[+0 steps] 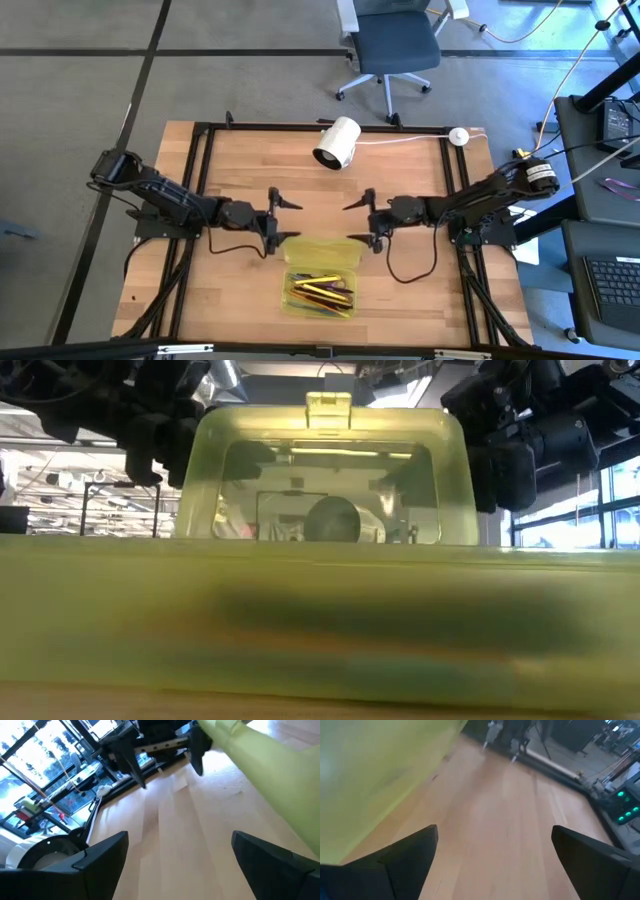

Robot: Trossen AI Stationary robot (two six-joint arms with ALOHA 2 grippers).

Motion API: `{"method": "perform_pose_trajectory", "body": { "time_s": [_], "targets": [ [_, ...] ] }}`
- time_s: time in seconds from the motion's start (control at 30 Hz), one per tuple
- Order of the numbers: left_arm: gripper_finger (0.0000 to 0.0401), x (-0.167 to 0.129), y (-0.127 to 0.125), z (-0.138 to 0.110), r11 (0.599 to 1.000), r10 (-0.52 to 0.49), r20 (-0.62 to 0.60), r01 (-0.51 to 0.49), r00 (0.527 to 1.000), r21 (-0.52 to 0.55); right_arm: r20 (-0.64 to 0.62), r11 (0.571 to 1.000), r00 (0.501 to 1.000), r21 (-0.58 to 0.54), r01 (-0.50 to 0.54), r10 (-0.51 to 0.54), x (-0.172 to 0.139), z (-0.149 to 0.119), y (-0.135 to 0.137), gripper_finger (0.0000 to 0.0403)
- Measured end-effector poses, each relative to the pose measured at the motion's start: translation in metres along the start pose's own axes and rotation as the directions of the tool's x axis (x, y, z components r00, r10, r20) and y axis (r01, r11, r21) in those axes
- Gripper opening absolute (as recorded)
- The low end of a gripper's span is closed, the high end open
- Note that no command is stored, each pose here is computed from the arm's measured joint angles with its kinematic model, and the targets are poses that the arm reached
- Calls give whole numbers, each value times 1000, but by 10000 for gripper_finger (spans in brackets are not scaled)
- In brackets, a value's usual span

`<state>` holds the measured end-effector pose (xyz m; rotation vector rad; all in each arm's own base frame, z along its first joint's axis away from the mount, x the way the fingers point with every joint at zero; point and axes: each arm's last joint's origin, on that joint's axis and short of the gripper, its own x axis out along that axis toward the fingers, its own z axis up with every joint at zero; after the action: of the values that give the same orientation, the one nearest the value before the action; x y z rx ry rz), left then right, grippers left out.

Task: Pick & place school supplies into a supply box
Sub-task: Close the yellow supply box

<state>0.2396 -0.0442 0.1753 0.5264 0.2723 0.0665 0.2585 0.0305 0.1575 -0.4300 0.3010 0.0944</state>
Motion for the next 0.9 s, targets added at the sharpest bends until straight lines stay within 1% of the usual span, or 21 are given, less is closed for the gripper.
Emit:
{"method": "perform_pose_trajectory", "body": {
  "time_s": [0.17, 0.47, 0.6, 0.73, 0.9],
  "targets": [
    [348, -2, -5, 3, 1000, -21, 14, 20, 1000, 5, 53, 1000, 999, -3, -7, 7, -6, 11, 3, 393],
    [348, 1, -6, 25, 1000, -22, 78, 23, 997, -6, 118, 996, 989, -32, -85, 88, -9, 30, 23, 393],
    [348, 1, -8, 34, 999, -47, 75, 47, 996, 6, 148, 994, 983, -39, -100, 105, -8, 40, 28, 393],
    [348, 0, -16, 43, 996, -91, 69, 91, 993, 7, 131, 990, 982, -51, -130, 136, -7, 47, 33, 393],
    [348, -4, -26, 54, 988, -149, 69, 151, 986, -25, 51, 979, 980, -74, -190, 194, -3, 59, 39, 393]
  ]
}}
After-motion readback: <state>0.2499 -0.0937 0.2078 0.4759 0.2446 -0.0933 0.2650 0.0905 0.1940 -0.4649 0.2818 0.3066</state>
